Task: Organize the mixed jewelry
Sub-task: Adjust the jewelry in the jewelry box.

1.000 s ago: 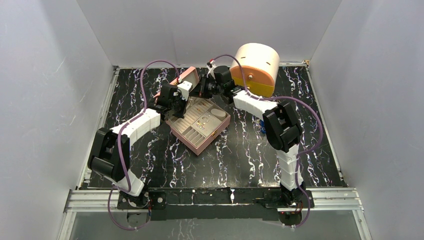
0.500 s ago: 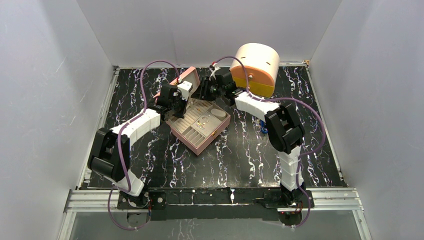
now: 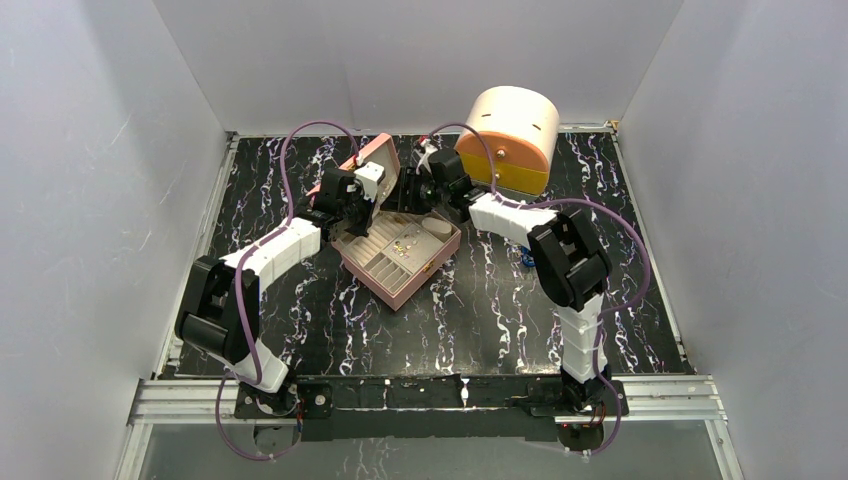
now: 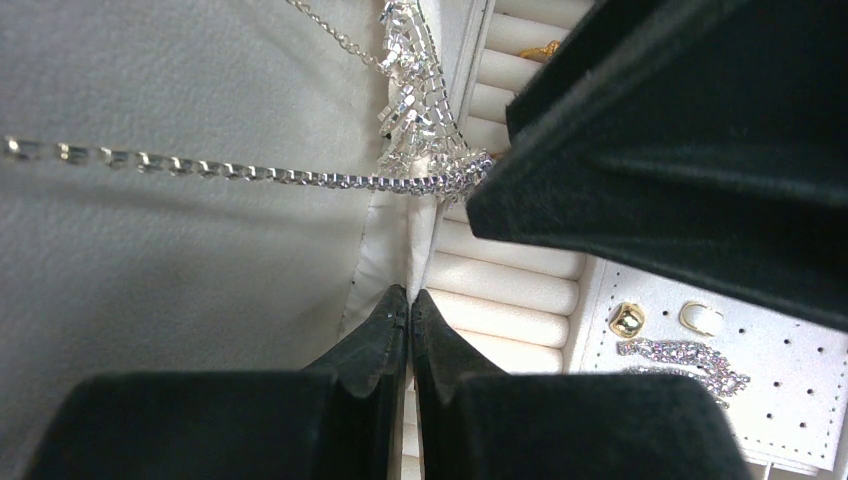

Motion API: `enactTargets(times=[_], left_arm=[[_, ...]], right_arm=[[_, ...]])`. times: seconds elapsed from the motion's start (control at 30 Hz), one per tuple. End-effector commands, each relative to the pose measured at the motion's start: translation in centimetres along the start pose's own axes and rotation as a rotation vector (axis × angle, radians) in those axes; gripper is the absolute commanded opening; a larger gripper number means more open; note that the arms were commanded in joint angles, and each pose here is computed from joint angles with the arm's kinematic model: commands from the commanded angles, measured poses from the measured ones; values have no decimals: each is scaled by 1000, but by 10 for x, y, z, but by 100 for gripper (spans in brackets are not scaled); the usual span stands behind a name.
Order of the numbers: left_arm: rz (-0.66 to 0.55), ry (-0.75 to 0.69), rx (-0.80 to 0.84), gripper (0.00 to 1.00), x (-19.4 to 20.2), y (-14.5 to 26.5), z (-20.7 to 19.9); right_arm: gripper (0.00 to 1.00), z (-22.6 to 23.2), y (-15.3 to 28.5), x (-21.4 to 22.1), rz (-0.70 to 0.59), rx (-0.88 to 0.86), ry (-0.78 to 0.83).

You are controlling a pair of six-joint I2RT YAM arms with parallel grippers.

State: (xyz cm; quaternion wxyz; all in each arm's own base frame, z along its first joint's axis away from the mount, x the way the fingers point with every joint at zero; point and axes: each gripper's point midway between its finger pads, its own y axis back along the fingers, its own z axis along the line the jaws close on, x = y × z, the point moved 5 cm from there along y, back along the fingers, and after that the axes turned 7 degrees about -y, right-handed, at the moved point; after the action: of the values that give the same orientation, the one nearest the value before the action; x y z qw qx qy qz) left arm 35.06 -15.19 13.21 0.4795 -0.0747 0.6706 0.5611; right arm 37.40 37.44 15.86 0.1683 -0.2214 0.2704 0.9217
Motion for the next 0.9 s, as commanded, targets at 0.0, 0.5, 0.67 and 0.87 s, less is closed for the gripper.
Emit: enactTargets(times=[0.0, 0.5, 0.67, 0.87], left_arm=[[-3, 36, 4, 0, 2, 11, 0], [-12, 31, 18, 0, -1, 12, -1], [-14, 28, 21, 0, -1, 12, -1], [-16, 23, 22, 0, -2, 13, -1]], right_arm=[[56, 35, 19, -17, -83, -133, 159], [37, 35, -3, -24, -59, -167, 220], [41, 32, -7, -19, -29, -142, 204], [50, 22, -5, -18, -56, -52, 171]])
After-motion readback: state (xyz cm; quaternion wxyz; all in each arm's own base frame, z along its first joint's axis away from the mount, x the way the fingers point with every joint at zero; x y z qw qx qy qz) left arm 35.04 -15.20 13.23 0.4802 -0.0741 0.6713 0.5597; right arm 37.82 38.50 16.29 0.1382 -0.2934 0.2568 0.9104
